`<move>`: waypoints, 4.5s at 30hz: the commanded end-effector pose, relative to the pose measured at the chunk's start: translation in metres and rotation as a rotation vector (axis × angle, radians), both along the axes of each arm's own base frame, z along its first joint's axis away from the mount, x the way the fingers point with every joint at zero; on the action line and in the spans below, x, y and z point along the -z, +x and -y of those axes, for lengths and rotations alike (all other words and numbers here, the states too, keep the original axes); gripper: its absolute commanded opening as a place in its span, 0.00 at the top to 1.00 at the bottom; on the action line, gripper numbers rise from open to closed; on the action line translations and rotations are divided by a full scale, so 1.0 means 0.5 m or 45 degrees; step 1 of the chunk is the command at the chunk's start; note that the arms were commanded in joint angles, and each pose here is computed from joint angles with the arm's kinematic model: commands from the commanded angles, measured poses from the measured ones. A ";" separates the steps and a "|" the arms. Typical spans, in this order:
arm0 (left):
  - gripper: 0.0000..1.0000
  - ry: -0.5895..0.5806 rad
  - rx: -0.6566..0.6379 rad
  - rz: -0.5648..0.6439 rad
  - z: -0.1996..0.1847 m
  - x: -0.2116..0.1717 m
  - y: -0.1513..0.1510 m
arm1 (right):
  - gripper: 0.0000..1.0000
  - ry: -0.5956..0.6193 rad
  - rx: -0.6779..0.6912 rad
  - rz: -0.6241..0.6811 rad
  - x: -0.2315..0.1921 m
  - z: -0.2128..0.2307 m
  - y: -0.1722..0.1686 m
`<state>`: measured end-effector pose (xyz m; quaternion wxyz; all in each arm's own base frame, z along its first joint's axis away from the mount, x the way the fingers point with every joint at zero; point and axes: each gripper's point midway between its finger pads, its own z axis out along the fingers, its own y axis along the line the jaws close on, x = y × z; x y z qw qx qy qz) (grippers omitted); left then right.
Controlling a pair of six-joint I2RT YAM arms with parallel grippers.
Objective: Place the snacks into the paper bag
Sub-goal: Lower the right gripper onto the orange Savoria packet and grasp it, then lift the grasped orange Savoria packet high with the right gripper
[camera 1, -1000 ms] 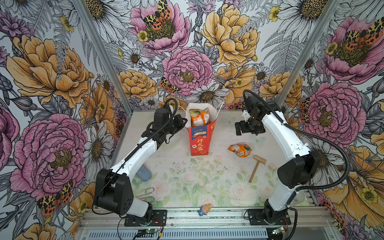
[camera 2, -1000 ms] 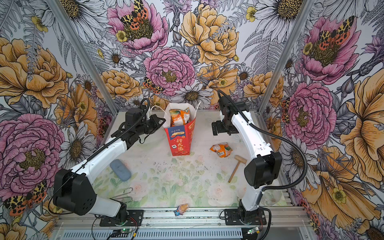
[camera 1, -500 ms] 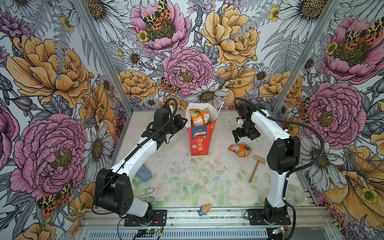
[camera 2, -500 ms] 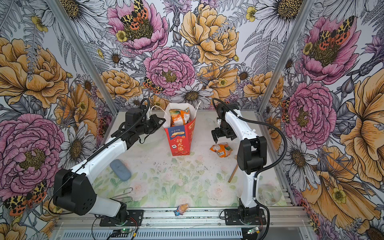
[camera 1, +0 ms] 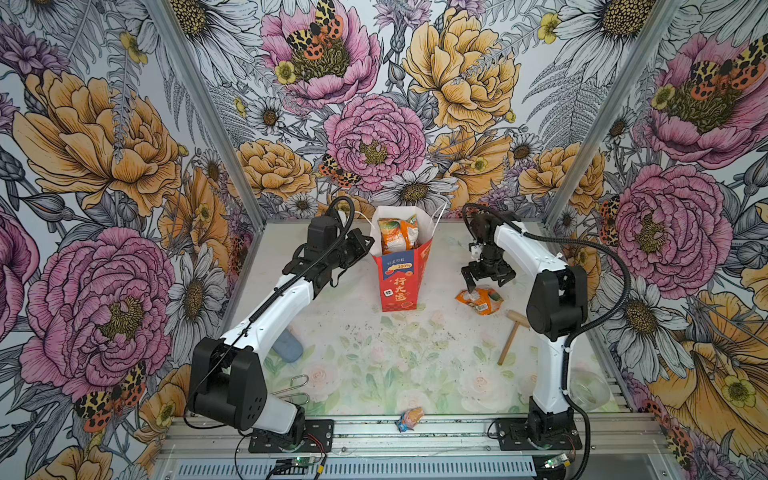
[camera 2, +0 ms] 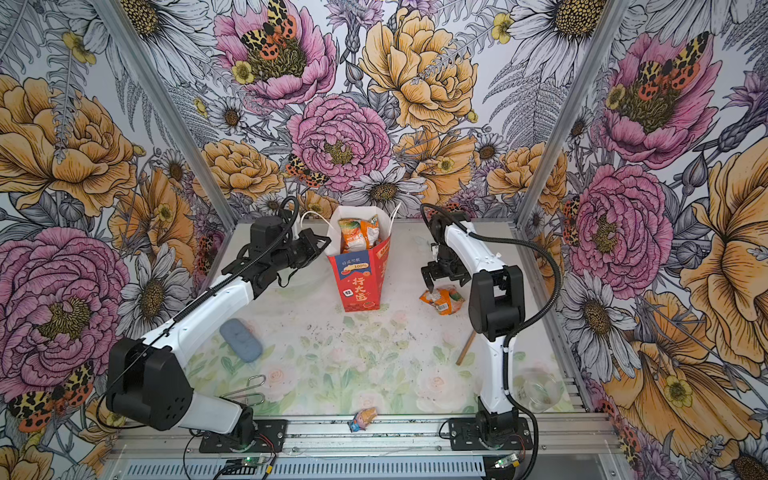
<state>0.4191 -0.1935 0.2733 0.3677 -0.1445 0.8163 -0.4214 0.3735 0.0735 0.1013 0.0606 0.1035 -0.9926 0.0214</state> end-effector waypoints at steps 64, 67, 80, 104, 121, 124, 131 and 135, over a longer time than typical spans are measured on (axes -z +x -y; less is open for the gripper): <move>1.00 -0.014 -0.030 0.032 -0.025 -0.018 0.009 | 0.28 0.142 0.027 -0.180 0.116 -0.046 -0.044; 1.00 -0.013 -0.030 0.029 -0.024 -0.015 0.009 | 0.34 0.166 0.031 -0.148 0.103 -0.052 -0.038; 1.00 -0.015 -0.035 0.032 -0.027 -0.017 0.007 | 0.59 0.231 0.042 -0.057 0.060 -0.066 -0.023; 1.00 -0.017 -0.035 0.037 -0.026 -0.019 0.005 | 0.98 0.312 0.050 0.090 -0.021 -0.077 -0.001; 1.00 -0.020 -0.035 0.043 -0.028 -0.024 0.003 | 1.00 0.447 0.063 0.678 -0.375 -0.081 0.067; 1.00 -0.020 -0.033 0.044 -0.027 -0.024 0.003 | 1.00 0.490 0.062 0.878 -0.488 -0.081 0.081; 1.00 -0.018 -0.036 0.050 -0.028 -0.029 0.000 | 1.00 0.755 0.062 1.312 -0.720 -0.120 0.090; 1.00 -0.019 -0.035 0.050 -0.028 -0.030 0.001 | 1.00 0.930 -0.040 1.430 -0.793 -0.184 0.080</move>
